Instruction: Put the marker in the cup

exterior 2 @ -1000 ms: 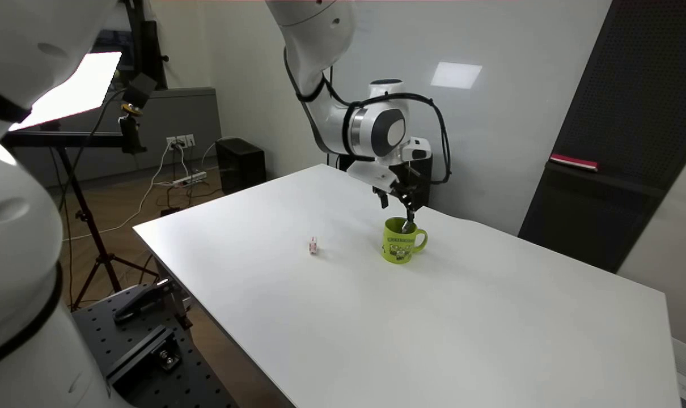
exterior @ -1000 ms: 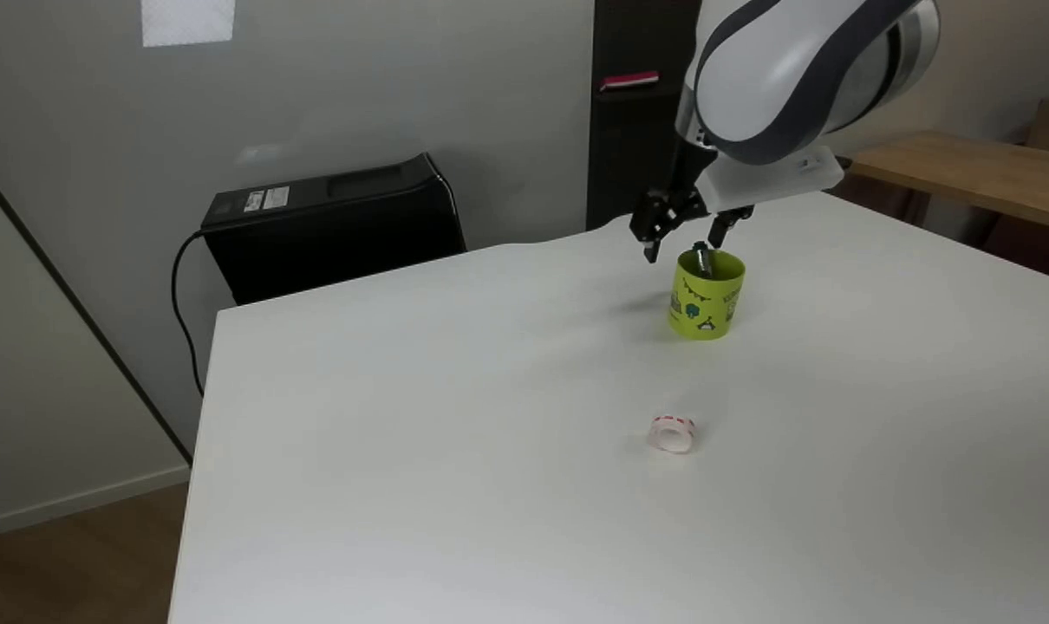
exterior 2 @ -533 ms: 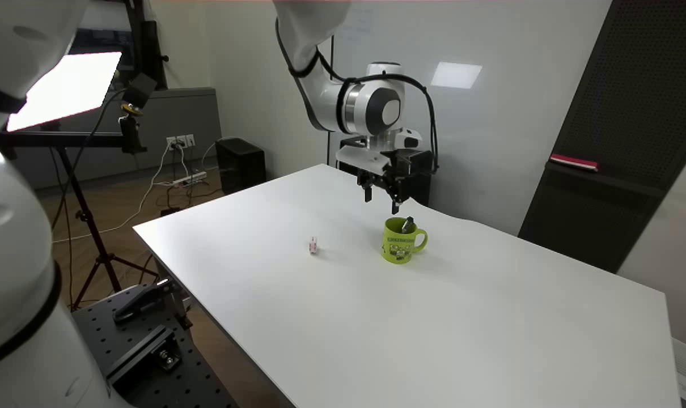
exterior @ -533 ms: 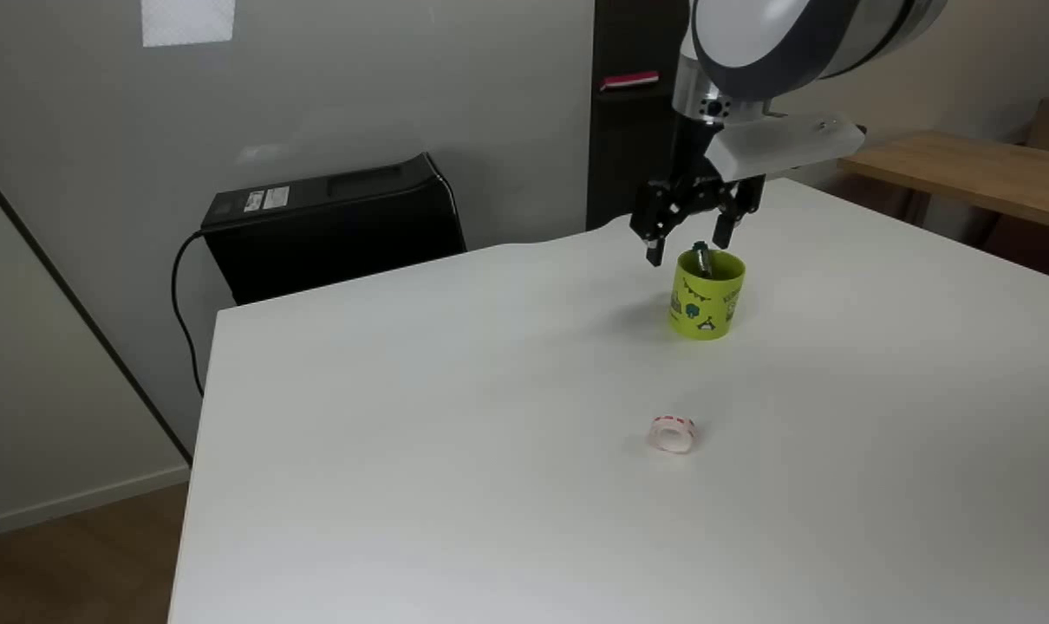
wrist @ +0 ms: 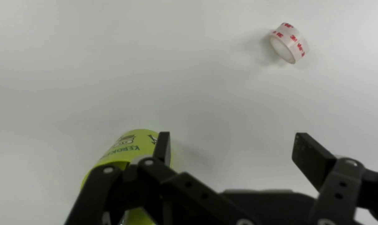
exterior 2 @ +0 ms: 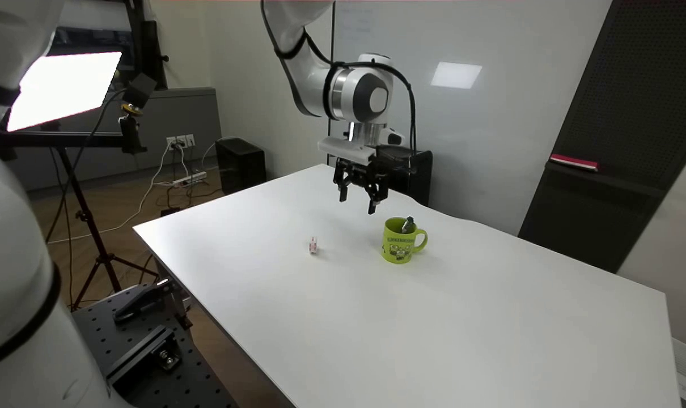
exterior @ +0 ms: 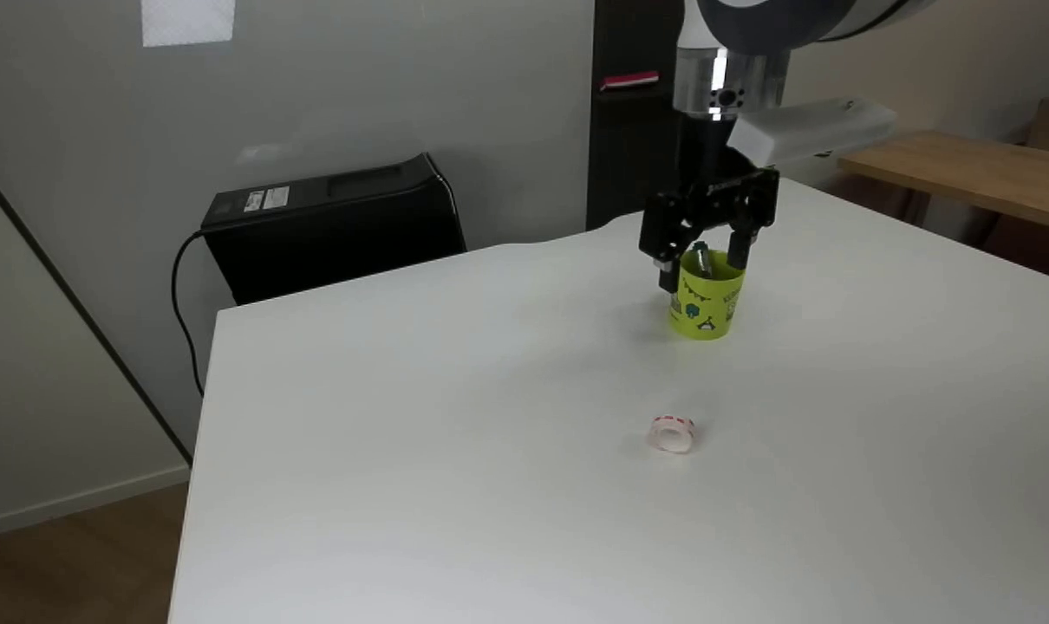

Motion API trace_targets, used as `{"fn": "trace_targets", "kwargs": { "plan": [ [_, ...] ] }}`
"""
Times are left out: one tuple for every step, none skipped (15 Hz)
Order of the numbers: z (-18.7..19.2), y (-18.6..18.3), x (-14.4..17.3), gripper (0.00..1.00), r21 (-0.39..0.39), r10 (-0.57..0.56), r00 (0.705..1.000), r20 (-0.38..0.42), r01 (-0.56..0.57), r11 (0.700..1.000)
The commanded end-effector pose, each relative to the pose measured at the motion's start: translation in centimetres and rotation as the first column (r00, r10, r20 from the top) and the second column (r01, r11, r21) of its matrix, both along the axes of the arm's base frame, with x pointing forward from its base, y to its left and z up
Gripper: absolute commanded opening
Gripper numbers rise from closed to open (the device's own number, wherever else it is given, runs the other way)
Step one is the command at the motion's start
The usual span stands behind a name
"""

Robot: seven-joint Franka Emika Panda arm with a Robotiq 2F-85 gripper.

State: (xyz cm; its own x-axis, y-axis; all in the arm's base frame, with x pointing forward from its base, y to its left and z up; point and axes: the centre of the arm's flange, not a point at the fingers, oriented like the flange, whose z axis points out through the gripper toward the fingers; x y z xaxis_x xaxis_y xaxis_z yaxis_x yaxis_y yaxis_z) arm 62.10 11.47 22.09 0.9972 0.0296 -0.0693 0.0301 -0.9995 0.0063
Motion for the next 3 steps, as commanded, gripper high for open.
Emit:
{"fn": "trace_targets", "kwargs": {
  "plan": [
    [0.01,0.03,-0.23,1.00,0.002,0.006,1.000,-0.010,-0.006,1.000],
    [0.02,-0.03,-0.33,1.00,0.003,0.010,1.000,-0.014,-0.010,1.000],
    [0.01,-0.10,-0.37,1.00,0.003,0.011,1.000,-0.015,-0.011,1.000]
  ]
}}
